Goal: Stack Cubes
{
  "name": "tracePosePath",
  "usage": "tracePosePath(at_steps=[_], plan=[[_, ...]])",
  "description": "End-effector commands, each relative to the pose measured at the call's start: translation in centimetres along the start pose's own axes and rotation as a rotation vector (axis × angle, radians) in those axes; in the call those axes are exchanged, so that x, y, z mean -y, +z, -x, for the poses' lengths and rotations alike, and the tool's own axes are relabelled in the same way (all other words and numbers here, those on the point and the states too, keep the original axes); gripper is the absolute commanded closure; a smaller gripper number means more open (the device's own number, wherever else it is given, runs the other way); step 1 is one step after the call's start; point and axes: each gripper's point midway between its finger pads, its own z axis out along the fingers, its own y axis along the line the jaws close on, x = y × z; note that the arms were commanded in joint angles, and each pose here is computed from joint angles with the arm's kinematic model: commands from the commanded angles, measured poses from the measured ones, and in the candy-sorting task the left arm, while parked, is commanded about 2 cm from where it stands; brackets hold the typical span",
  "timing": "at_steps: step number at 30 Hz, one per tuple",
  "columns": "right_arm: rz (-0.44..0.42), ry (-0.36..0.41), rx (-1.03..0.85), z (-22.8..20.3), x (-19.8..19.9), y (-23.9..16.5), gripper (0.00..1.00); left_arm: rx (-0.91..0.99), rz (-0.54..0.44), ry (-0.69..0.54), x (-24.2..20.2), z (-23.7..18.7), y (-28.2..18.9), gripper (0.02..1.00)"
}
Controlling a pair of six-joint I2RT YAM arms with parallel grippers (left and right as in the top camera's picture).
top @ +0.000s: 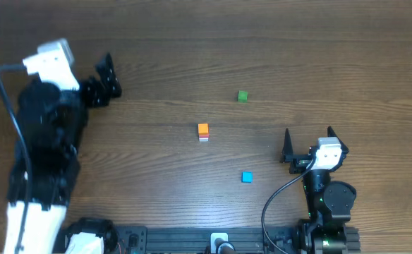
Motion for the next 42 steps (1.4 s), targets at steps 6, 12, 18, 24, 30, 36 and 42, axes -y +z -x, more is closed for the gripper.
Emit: tracePosePath(at_steps=[6,12,18,24,30,36,42], plan=[[0.007,0.003,-0.003,-0.2,-0.1,0.0,0.007,0.191,-0.138,0.029,-0.2,-3.9,-4.6,0.02],[0.007,0.003,-0.003,-0.2,-0.1,0.0,0.009,0.25,-0.207,0.03,-0.7,-6.9,-6.3,0.018],[0.007,0.003,-0.003,-0.2,-0.1,0.0,0.009,0.251,-0.189,0.028,-2.0,-10.5,-5.9,0.018],[0.007,0.003,-0.003,-0.2,-0.1,0.0,0.007,0.251,-0.192,0.029,-2.5,-12.7,-5.5,0.018],[0.007,0.003,-0.003,-0.2,-0.1,0.0,0.007,0.262,-0.242,0.037,-2.0,-13.9,-5.4,0.018],[0.007,0.003,-0.003,-0.2,-0.1,0.0,0.007,0.269,-0.268,0.042,-1.9,-15.5,-5.0,0.018],[0.007,0.003,-0.003,-0.2,-0.1,0.0,0.007,0.213,-0.247,0.067,-2.4,-16.8,-4.5,0.018]])
